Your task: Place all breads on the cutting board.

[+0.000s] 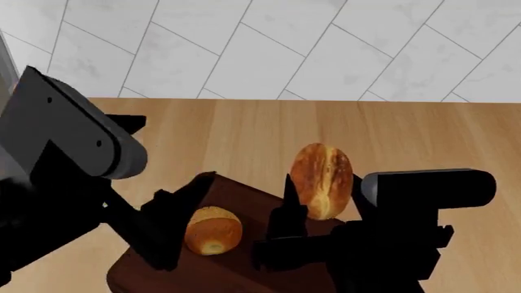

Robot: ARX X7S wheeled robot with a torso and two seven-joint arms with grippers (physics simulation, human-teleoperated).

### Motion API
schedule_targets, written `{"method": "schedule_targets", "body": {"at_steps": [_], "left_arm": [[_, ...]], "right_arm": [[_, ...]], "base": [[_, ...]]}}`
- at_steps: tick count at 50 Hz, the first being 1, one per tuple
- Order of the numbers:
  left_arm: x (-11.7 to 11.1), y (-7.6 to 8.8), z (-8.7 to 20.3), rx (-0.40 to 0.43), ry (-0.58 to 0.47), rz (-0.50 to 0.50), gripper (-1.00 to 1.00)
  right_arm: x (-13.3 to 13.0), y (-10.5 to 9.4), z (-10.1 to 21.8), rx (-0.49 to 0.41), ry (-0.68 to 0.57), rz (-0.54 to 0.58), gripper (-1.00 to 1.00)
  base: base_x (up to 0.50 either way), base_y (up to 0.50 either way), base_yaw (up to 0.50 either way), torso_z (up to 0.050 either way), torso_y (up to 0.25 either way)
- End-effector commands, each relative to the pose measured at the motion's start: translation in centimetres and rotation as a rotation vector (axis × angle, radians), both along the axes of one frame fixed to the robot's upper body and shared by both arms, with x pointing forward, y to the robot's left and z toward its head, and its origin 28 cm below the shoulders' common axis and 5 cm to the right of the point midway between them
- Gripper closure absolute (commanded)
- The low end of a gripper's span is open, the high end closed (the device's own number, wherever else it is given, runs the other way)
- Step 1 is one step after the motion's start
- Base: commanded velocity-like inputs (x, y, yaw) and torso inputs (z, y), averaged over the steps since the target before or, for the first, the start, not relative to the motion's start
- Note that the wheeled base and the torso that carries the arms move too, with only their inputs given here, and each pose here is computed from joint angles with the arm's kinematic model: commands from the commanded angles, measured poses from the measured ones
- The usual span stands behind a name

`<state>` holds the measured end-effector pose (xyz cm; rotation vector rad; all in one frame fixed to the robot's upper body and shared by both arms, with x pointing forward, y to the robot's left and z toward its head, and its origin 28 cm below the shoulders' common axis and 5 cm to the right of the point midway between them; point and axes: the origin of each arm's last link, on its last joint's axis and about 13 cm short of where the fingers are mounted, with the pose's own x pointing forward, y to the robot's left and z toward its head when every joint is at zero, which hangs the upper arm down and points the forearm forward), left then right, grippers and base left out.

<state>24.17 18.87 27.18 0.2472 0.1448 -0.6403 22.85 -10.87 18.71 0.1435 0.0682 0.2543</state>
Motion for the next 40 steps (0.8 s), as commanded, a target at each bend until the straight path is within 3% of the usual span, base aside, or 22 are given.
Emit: {"method": "schedule_targets", "body": {"at_steps": [1, 21, 40], "left_arm": [[-4.6, 2.8, 2.8, -0.105, -0.197, 0.074, -1.0], [-5.4, 3.2, 2.3, -0.123, -0.203, 0.068, -1.0], [-6.0, 3.0, 2.1, -0.15, -0.212, 0.032, -1.0]], "right_arm": [[-5.0, -1.5, -3.4, -0.116, 0.256, 0.009, 1.0], [-5.0, -0.8, -4.1, -0.073, 0.359, 0.068, 1.0], [-3.3, -0.6, -6.4, -0.172, 0.494, 0.076, 1.0]], "base": [[0.01, -0.01, 0.0, 0.0, 0.0], [0.06, -0.01, 0.01, 0.0, 0.0], [0.05, -0.02, 0.01, 0.0, 0.0]]}}
